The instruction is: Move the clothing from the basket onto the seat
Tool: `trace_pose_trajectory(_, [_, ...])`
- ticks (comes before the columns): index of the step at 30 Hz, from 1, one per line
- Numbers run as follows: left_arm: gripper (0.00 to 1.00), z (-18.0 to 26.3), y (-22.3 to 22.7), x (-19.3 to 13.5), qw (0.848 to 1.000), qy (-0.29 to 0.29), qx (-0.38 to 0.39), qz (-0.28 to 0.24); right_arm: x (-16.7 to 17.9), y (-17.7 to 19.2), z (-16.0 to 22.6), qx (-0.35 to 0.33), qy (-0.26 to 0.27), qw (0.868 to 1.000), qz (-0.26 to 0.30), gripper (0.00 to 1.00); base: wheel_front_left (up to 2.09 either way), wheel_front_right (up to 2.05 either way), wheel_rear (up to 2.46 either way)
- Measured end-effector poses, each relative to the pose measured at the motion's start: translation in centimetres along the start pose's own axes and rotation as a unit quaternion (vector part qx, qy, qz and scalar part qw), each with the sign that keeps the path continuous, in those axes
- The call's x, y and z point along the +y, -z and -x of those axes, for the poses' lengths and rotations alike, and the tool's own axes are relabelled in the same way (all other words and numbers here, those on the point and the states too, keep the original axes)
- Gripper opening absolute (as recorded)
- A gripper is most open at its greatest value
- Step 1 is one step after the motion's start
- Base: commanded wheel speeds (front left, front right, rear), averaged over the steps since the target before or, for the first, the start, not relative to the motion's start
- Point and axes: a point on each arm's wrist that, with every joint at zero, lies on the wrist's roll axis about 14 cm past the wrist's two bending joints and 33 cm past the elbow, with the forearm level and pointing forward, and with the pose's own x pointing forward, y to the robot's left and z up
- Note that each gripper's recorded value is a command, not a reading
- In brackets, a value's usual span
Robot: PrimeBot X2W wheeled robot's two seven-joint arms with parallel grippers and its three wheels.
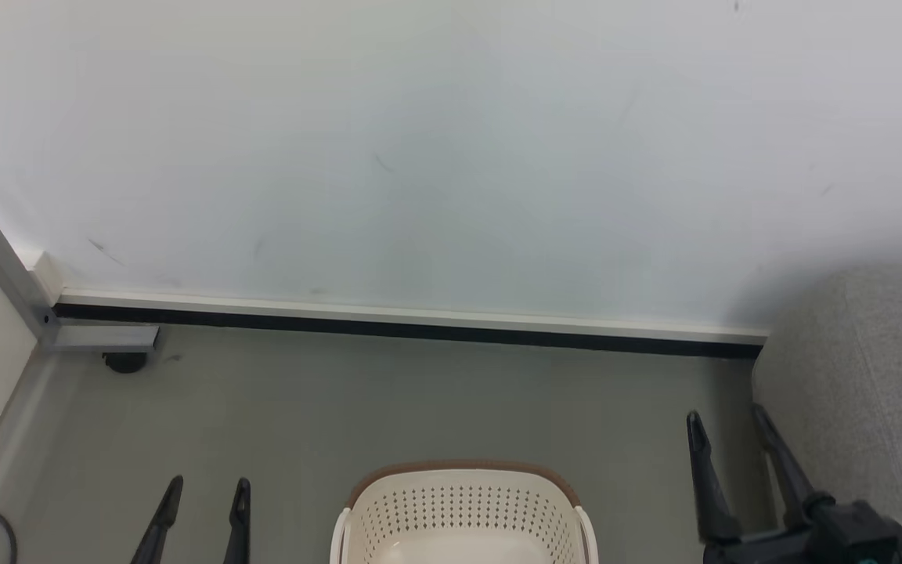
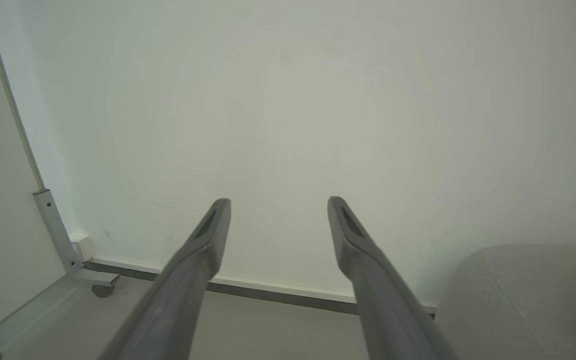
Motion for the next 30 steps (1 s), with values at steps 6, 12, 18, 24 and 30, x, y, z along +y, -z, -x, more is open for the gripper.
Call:
trace_pose_trajectory(6, [1.0,2.5,-0.4,0.0,1.0,-0.004,-0.007,0.01,1.3,0.4,3.1,0.018,0.002,1.0,-0.007,1.0,0.0,0.0,0.0])
trace_pose_trajectory(12, [1.0,3.1,-0.1,-1.0,0.999,0.02,-0.006,0.025,1.4,0.4,5.1,0.024,0.02,0.999,-0.017,1.0,0.0,0.0,0.0])
trace_pose_trajectory(18, [1.0,3.3,0.6,-1.7,0.999,0.036,0.002,0.041,1.1,0.6,6.3,0.028,0.038,0.999,-0.021,1.0,0.0,0.0,0.0])
trace_pose_trajectory(24, [1.0,3.5,1.3,-1.7,0.998,0.038,0.01,0.041,0.8,0.5,6.7,0.028,0.046,0.998,-0.021,1.0,0.0,0.0,0.0])
trace_pose_trajectory(30, [1.0,3.6,1.8,-1.7,0.998,0.037,0.018,0.04,0.6,0.6,6.7,0.029,0.051,0.998,-0.022,1.0,0.0,0.0,0.0])
